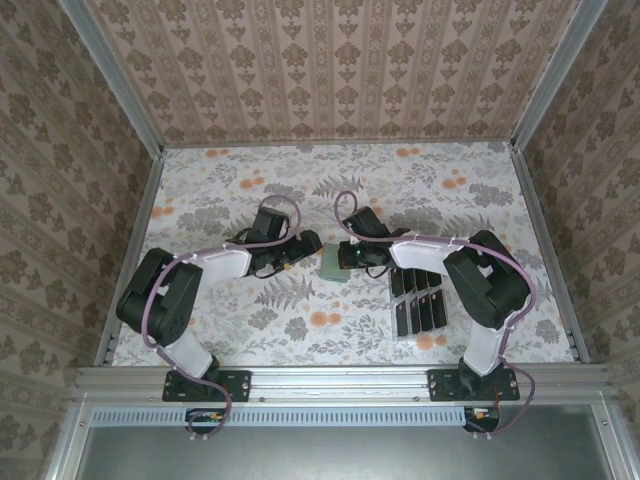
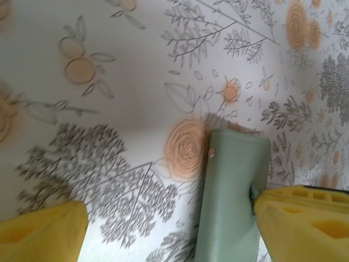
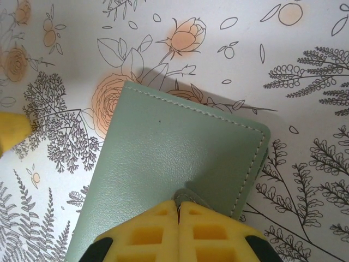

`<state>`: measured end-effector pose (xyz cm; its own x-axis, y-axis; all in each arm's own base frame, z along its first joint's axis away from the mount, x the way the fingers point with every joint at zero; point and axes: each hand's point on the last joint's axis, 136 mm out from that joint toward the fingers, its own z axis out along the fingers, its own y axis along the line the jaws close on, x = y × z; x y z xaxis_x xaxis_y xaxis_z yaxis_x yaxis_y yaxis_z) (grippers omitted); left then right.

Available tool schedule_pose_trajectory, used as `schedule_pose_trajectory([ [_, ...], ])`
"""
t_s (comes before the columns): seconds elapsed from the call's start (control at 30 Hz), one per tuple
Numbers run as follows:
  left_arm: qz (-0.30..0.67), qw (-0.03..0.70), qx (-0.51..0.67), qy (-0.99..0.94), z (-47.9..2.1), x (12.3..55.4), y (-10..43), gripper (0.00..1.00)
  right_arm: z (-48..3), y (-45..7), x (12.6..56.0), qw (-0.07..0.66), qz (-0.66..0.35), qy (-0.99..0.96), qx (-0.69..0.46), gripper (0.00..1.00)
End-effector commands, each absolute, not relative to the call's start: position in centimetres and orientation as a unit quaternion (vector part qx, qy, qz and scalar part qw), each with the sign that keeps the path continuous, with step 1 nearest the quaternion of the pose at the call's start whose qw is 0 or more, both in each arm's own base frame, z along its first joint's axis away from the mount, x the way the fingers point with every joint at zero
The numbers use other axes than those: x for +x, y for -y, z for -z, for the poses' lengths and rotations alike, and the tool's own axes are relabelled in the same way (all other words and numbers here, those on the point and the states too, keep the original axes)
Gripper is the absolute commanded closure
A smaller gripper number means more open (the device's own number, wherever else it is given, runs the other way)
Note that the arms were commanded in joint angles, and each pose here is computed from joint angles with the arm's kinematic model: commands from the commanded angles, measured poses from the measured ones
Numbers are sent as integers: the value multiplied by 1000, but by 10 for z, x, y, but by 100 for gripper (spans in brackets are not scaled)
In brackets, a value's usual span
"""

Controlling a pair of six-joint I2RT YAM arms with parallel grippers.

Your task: Put the credit cards into the card holder

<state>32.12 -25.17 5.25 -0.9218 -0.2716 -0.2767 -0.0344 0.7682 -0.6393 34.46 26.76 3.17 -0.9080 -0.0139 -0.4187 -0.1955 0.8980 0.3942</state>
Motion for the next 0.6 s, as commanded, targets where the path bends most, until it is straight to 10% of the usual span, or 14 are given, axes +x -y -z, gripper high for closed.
schedule_pose_trajectory([
  [0.0, 358, 193, -54, -912, -63, 333, 271, 12, 8, -249, 316, 140, -192, -970, -39, 100],
  [0.57, 392, 182, -33, -901, -58, 332, 310, 21, 12, -247, 316, 132, -219, -967, -15, 100],
])
